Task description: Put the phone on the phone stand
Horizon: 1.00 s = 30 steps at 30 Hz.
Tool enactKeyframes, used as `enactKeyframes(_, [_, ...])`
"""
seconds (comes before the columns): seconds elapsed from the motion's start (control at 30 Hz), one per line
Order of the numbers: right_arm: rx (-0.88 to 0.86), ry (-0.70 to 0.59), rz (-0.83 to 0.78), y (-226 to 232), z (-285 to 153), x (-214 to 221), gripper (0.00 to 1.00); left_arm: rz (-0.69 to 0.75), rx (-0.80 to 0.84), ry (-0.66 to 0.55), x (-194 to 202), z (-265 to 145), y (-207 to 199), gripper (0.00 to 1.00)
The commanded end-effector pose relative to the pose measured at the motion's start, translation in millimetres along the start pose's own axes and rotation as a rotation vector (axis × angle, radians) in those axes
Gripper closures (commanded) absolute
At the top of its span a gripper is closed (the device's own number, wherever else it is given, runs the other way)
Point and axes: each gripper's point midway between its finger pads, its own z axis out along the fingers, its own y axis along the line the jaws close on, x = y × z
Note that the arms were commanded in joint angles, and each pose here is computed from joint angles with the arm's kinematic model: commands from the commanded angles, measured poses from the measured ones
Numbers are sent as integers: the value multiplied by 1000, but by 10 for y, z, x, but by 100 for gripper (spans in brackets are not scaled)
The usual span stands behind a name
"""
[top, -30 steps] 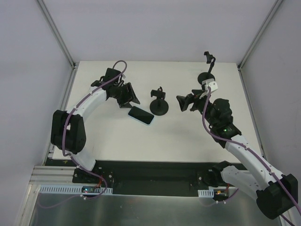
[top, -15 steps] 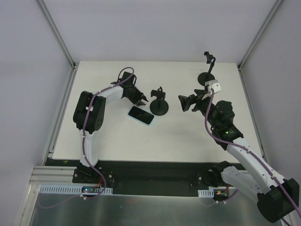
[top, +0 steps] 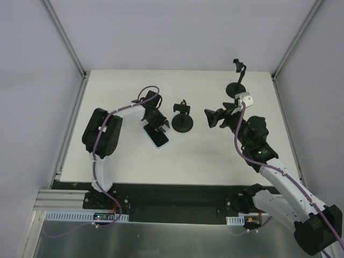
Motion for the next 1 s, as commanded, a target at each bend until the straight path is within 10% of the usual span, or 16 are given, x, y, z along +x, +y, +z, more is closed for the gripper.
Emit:
enactKeyframes(0.0, [-16, -89, -7, 31, -24, -241, 7, 98, -150, 6, 248, -206, 516, 69])
enactKeyframes(0.13, [-8, -92, -10, 15, -26, -248, 7, 188, -141, -5, 348, -469, 669, 61])
enactKeyframes(0.47, [-31, -82, -1, 54, 8, -220, 7, 708, -7, -25, 445, -1264, 541, 1])
enactKeyframes(0.77, [-49, -81, 3, 87, 13, -213, 7, 1091, -585, 166, -86, -1118, 1357, 1])
enactKeyframes(0.97, [-46, -83, 0, 80, 10, -211, 7, 1121, -550, 189, -190, -872, 1284, 1])
